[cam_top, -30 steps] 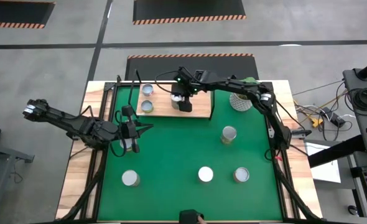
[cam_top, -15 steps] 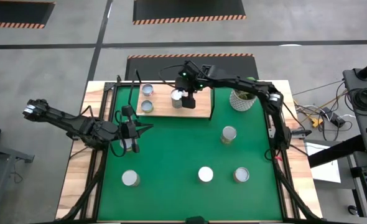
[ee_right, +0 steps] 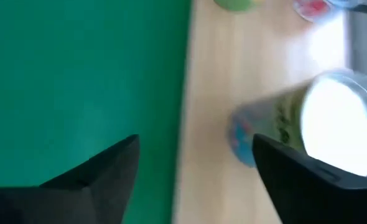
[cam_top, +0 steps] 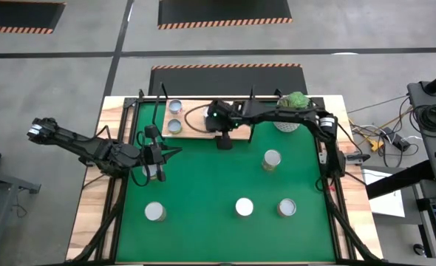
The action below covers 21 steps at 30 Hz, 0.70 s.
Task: Pick and place cans onto a shelf
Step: Put the canned cherries on the shelf
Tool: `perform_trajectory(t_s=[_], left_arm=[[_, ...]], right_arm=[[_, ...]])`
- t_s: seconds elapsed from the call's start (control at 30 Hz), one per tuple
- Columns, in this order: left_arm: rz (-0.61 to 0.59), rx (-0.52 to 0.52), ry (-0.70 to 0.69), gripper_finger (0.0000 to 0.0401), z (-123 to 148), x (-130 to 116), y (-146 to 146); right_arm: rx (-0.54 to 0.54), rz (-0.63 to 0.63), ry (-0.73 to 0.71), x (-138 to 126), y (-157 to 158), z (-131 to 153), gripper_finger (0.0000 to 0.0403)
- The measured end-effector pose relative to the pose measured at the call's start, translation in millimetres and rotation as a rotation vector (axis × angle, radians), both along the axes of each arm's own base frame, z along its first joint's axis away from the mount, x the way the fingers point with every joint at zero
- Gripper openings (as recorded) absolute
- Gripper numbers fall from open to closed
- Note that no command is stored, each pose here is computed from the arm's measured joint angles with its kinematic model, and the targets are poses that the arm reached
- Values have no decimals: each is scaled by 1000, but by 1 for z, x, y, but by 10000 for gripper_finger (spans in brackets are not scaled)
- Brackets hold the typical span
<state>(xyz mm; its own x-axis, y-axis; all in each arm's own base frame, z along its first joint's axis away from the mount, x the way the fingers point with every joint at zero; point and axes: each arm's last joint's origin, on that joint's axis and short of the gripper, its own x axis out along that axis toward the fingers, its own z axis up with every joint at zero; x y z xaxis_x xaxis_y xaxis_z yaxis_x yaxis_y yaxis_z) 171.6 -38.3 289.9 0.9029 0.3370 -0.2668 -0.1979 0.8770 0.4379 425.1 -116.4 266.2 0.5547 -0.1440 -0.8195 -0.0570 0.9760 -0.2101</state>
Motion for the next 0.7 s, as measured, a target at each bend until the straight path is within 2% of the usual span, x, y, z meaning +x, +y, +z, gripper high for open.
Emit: perform_trajectory(t_s=[0.03,0.37,0.43,0.7], left_arm=[[0,0,0,0,0,0,0],[-1,2,0,0,0,0,0],[-1,3,1,0,0,0,0],[-1,3,1,0,0,0,0]], right_arm=[[-34,-10,6,1,1,-5,267],[-129,-40,-37,3,-7,-21,34],[-144,-42,-51,3,-11,-22,16],[-160,-103,-89,-3,-38,-20,13]])
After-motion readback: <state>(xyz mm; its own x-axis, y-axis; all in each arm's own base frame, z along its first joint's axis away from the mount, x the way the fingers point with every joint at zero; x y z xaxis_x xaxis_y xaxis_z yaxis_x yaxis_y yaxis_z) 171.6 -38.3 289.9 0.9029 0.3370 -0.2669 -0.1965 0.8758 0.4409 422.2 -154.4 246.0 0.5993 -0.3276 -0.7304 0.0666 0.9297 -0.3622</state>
